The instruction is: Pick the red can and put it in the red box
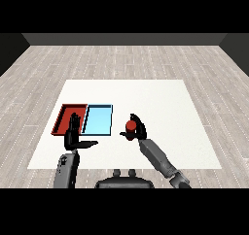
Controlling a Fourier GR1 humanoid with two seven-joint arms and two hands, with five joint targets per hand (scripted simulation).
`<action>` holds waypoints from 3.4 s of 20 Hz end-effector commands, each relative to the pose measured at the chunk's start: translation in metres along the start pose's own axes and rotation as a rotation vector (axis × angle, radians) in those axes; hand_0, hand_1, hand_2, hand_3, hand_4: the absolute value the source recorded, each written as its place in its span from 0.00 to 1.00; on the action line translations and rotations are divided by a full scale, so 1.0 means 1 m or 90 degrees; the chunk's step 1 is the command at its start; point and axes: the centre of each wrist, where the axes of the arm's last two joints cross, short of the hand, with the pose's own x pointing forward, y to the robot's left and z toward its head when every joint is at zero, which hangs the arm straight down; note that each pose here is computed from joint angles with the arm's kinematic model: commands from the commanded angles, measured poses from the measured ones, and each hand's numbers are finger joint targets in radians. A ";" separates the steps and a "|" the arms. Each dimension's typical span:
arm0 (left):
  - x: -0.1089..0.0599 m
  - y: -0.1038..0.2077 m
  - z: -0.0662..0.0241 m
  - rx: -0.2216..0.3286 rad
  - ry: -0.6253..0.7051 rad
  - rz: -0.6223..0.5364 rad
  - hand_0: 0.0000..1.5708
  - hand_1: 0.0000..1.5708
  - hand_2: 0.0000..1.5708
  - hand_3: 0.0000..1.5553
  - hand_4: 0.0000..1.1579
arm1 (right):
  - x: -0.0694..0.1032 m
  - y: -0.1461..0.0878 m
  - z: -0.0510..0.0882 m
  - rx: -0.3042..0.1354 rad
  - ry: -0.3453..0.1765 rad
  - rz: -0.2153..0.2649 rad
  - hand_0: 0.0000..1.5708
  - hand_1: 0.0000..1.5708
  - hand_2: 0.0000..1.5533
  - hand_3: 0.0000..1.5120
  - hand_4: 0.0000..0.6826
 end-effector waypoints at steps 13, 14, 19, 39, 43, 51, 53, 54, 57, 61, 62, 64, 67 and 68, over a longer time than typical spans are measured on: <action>0.018 -0.012 -0.0166 -0.003 0.006 0.002 0.00 0.00 0.00 0.00 0.00 | 0.020 0.011 -0.005 -0.003 -0.040 0.104 0.93 0.93 0.94 0.94 0.95; 0.011 -0.010 0.0006 -0.016 0.005 -0.009 0.00 0.00 0.00 0.00 0.00 | 0.034 0.014 -0.004 0.002 -0.047 0.109 0.94 0.94 0.94 0.94 0.96; -0.004 -0.011 -0.0150 -0.024 0.027 0.001 0.00 0.00 0.00 0.00 0.00 | 0.046 0.031 0.000 0.011 -0.085 0.088 0.92 0.92 0.93 0.93 0.96; -0.008 -0.108 -0.0172 -0.147 0.070 0.057 0.00 0.00 0.00 0.00 0.00 | 0.104 -0.011 -0.040 0.025 -0.166 0.052 0.91 0.91 0.93 0.94 0.97; 0.012 -0.116 -0.0415 -0.175 0.071 0.069 0.00 0.00 0.00 0.00 0.00 | 0.085 0.002 -0.020 0.043 -0.170 0.067 0.90 0.90 0.92 0.93 0.94; -0.003 -0.158 -0.0259 -0.215 0.088 0.068 0.00 0.00 0.00 0.00 0.00 | 0.107 0.029 -0.030 0.078 -0.181 0.049 0.88 0.88 0.91 0.93 0.91; 0.000 -0.164 -0.0331 -0.195 0.085 0.063 0.00 0.00 0.00 0.00 0.00 | 0.100 0.040 -0.023 0.084 -0.199 0.055 0.89 0.89 0.91 0.93 0.90; -0.007 -0.158 -0.0346 -0.192 0.089 0.051 0.00 0.00 0.00 0.00 0.00 | 0.117 0.039 -0.022 0.092 -0.182 0.051 0.89 0.89 0.91 0.93 0.90; -0.007 -0.162 -0.0537 -0.192 0.096 0.047 0.00 0.00 0.00 0.00 0.00 | 0.105 0.029 -0.020 0.089 -0.191 0.037 0.90 0.90 0.92 0.93 0.90; -0.002 -0.168 -0.0553 -0.194 0.115 0.039 0.00 0.00 0.00 0.00 0.00 | 0.097 0.037 -0.023 0.114 -0.181 0.038 0.91 0.91 0.92 0.93 0.92; -0.013 -0.157 -0.0559 -0.207 0.108 0.032 0.00 0.00 0.00 0.00 0.00 | 0.116 0.062 -0.022 0.123 -0.193 0.016 0.91 0.91 0.92 0.93 0.90; -0.013 -0.165 -0.0478 -0.209 0.113 0.039 0.00 0.00 0.00 0.00 0.00 | 0.107 0.056 -0.025 0.121 -0.199 0.044 0.91 0.91 0.93 0.93 0.88; -0.015 -0.169 -0.0502 -0.215 0.104 0.039 0.00 0.00 0.00 0.00 0.00 | 0.120 0.055 -0.017 0.122 -0.197 0.023 0.92 0.92 0.92 0.91 0.90; -0.001 -0.183 -0.0585 -0.211 0.116 0.036 0.00 0.00 0.00 0.00 0.00 | 0.110 0.057 -0.008 0.129 -0.199 0.035 0.92 0.92 0.92 0.91 0.90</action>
